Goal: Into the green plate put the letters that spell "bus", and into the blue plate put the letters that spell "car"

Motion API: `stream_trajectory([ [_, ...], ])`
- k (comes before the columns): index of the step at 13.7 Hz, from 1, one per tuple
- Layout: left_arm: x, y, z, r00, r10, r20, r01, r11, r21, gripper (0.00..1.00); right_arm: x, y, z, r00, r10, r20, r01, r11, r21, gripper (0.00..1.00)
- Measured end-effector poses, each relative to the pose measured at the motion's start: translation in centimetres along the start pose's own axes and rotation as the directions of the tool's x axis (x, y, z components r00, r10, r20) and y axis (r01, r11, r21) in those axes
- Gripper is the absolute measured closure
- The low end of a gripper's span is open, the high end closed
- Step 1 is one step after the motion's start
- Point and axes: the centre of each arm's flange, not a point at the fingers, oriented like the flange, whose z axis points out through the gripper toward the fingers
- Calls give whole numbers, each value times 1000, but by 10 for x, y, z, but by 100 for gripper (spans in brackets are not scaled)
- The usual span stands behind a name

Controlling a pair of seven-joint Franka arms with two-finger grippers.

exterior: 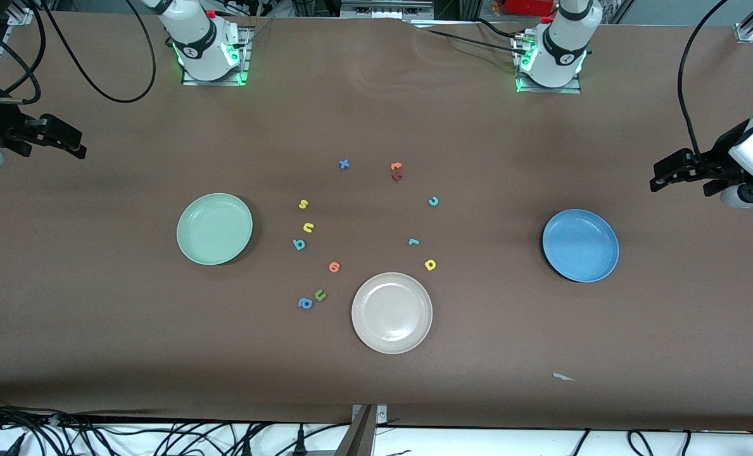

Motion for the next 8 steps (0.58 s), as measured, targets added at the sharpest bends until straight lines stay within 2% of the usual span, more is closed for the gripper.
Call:
stream_trajectory([
  [4, 0, 0, 0, 1000, 0, 1, 0, 1000, 0, 0, 0, 0, 0, 1000, -1, 0, 1, 1000, 0, 0],
  [8, 0, 0, 1, 1000, 0, 1, 0, 1000, 0, 0, -3, 0, 2, 1000, -1, 25, 1, 1000, -1, 0],
])
